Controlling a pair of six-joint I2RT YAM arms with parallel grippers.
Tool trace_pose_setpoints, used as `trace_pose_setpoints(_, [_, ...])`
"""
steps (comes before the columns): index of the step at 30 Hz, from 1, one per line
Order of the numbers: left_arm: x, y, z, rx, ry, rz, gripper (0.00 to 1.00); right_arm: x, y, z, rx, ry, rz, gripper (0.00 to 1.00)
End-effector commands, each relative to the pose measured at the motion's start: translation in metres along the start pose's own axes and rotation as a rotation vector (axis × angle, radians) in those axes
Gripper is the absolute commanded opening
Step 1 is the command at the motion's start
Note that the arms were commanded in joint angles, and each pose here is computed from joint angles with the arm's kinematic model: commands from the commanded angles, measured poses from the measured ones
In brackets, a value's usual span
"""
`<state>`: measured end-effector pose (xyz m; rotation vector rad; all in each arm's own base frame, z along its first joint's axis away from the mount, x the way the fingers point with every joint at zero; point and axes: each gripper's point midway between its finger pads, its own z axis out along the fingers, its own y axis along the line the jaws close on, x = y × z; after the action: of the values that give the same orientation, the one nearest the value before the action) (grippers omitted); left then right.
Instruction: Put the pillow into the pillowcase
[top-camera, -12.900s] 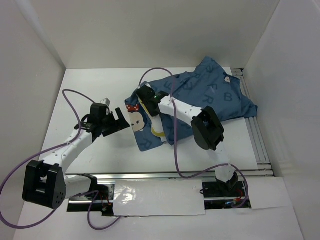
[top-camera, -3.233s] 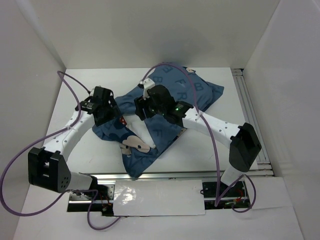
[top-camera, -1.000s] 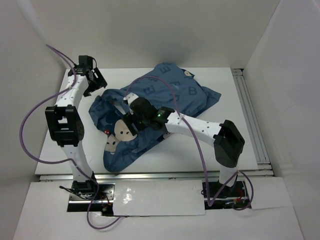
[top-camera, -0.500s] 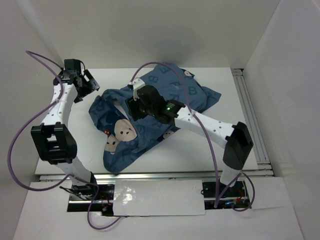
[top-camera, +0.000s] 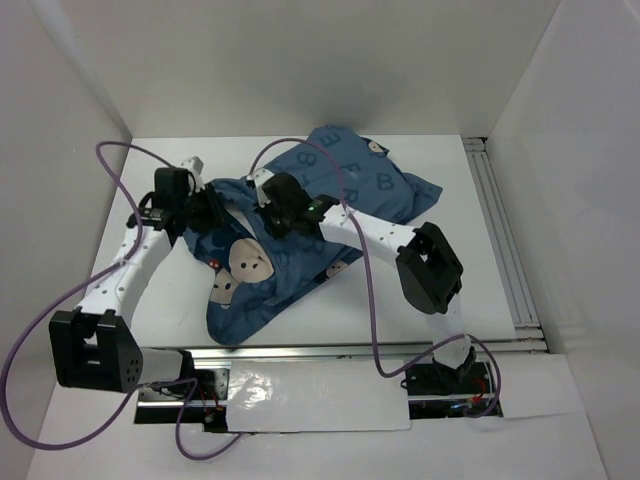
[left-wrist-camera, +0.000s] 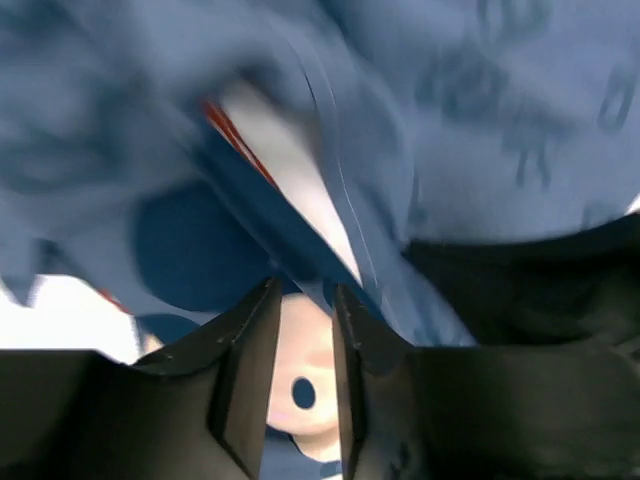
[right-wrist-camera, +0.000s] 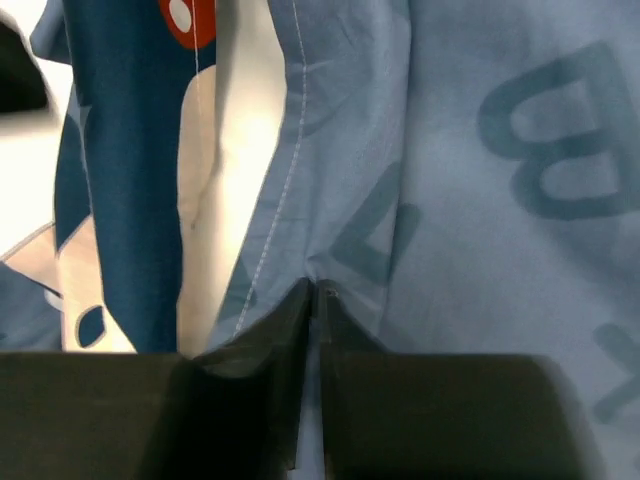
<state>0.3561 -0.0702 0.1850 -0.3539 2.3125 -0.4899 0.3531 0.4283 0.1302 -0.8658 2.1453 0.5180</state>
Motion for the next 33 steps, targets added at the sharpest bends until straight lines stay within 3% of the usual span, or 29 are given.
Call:
trace_pose_setpoints(1, [0.017,-0.036,0.012,0.194,0.000,0.102,0.39,-0.041,0.008,-0.023,-0.045,-0.100,0.000,0.02])
trace_pose_setpoints(7, [0.056,-0.026,0.057,0.121,0.116,0.091,0.21,-0.071,0.021,-0.072,-0.106,-0.203,0.005,0.00])
trace_pose_setpoints(10, [0.061,-0.009,0.071,0.015,0.128,0.058,0.11,-0.057,0.024,-0.076,-0.125,-0.166,0.004,0.00])
trace_pose_setpoints(18, [0.065,-0.008,0.081,0.015,0.134,0.023,0.10,-0.057,0.036,-0.099,-0.217,-0.162,-0.002,0.00])
trace_pose_setpoints(23, [0.036,-0.021,0.090,0.016,0.048,-0.003,0.10,-0.070,0.067,-0.123,-0.391,-0.210,-0.011,0.00])
trace_pose_setpoints(27, [0.016,-0.020,0.085,-0.051,0.015,-0.041,0.10,-0.075,0.066,-0.117,-0.406,-0.216,0.042,0.00])
trace_pose_setpoints(30, [0.004,-0.004,0.054,-0.137,-0.022,-0.108,0.10,-0.073,0.052,-0.094,-0.336,-0.202,0.114,0.00])
trace_pose_setpoints(32, [-0.008,0.020,0.024,-0.255,-0.081,-0.200,0.17,-0.069,0.043,-0.081,-0.312,-0.182,0.146,0.00])
trace_pose_setpoints(33, [0.007,0.038,0.006,-0.352,-0.034,-0.234,0.22,-0.075,0.040,-0.082,-0.324,-0.206,0.145,0.00])
